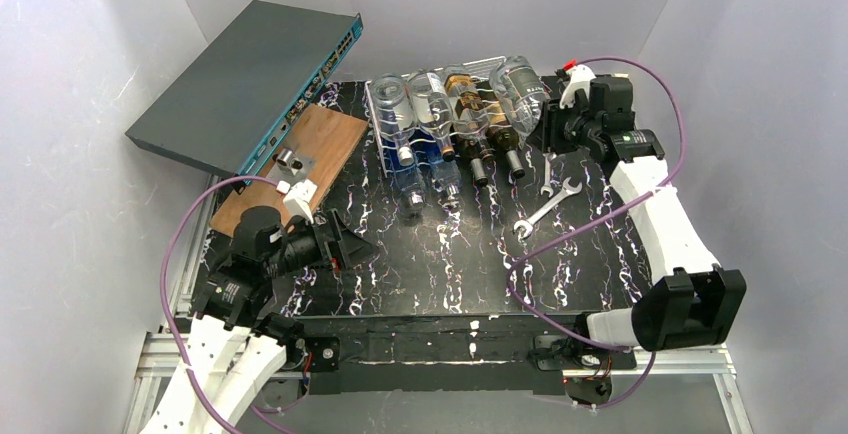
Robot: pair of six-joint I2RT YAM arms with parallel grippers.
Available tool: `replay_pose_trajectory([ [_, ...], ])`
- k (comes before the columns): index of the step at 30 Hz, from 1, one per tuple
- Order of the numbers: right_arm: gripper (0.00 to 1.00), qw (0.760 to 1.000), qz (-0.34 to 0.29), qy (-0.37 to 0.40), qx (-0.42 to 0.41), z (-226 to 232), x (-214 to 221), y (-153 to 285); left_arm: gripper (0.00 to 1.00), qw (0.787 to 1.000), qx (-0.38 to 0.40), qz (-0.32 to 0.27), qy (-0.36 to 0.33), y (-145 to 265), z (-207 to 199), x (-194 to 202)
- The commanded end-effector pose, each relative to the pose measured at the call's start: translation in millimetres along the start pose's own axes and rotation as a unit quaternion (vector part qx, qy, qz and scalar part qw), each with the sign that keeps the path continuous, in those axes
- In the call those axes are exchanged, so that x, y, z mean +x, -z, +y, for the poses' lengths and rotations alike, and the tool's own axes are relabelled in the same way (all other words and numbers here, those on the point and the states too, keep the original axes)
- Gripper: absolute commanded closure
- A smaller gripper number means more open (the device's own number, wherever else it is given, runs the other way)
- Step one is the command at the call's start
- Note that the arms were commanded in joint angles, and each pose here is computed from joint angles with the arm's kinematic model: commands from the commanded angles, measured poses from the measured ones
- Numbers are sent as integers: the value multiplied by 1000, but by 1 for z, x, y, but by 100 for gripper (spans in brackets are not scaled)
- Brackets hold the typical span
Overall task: Take the wine bottle off the wine rack
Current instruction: Pick up the wine bottle from the wine rack, then place the wine bottle at the center of the board.
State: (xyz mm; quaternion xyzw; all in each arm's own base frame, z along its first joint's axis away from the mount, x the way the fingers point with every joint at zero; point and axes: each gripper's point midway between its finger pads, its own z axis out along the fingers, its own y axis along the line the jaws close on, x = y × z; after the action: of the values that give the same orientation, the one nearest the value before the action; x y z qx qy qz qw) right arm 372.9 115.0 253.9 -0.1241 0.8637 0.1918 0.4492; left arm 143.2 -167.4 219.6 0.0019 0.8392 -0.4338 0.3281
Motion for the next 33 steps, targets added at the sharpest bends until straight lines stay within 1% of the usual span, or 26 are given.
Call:
replay_pose_trajectory([
  [1, 99, 983, -165, 75, -37, 31, -90, 53, 2, 1000, 19, -5, -16, 6, -14, -7],
  [5, 99, 983, -170, 65, -33, 27, -90, 62, 2, 1000, 23, -7, -18, 8, -15, -6],
  [9, 99, 982, -180, 46, -16, 13, -91, 69, 2, 999, 28, -10, -18, 10, -16, -3],
  [13, 99, 981, -190, 31, 1, -4, -91, 75, 2, 999, 28, -10, -16, 12, -14, 0],
  [18, 99, 979, -199, 10, 40, -35, -87, 81, 2, 999, 30, -12, -16, 13, -16, 0],
  [24, 99, 977, -196, -38, 70, -71, -74, 80, 2, 999, 31, -10, -14, 13, -15, 2],
  [29, 99, 976, -185, -86, 72, -96, -65, 76, 2, 999, 31, -11, -13, 13, -14, 3],
  [33, 99, 977, -172, -105, 71, -106, -58, 69, 2, 999, 30, -11, -13, 13, -13, 5],
])
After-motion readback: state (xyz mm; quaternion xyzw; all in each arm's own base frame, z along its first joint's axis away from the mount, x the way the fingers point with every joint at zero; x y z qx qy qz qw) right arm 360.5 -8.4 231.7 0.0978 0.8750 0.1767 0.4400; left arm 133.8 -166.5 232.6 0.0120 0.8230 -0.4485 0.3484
